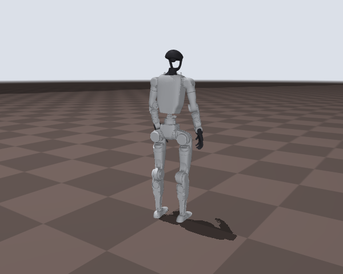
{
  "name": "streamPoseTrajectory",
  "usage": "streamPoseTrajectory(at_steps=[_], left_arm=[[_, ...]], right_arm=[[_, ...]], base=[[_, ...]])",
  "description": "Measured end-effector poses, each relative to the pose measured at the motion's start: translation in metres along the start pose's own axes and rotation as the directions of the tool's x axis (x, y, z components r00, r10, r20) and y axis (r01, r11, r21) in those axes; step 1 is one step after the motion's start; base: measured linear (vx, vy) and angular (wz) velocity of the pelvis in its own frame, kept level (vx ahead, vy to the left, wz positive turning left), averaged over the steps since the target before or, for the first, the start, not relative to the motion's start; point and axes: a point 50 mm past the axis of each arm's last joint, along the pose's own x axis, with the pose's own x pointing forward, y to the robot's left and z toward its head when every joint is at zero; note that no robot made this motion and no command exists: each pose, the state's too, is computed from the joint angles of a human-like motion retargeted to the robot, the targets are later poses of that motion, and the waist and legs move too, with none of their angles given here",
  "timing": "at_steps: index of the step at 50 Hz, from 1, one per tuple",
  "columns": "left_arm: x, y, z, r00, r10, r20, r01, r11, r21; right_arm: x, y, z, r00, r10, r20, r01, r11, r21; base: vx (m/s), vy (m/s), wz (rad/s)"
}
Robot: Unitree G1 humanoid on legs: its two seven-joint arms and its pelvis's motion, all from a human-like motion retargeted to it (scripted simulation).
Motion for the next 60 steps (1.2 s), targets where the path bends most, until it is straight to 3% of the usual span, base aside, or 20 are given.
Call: streamPoseTrajectory(at_steps=[60], left_arm=[[0.0007,0.0052,-0.0001,1.000,-0.002,-0.010,0.002,1.000,-0.031]], right_arm=[[0.0014,0.0001,0.0073,1.000,0.015,0.026,-0.017,0.996,0.083]], base=[[0.00,0.00,0.00]])
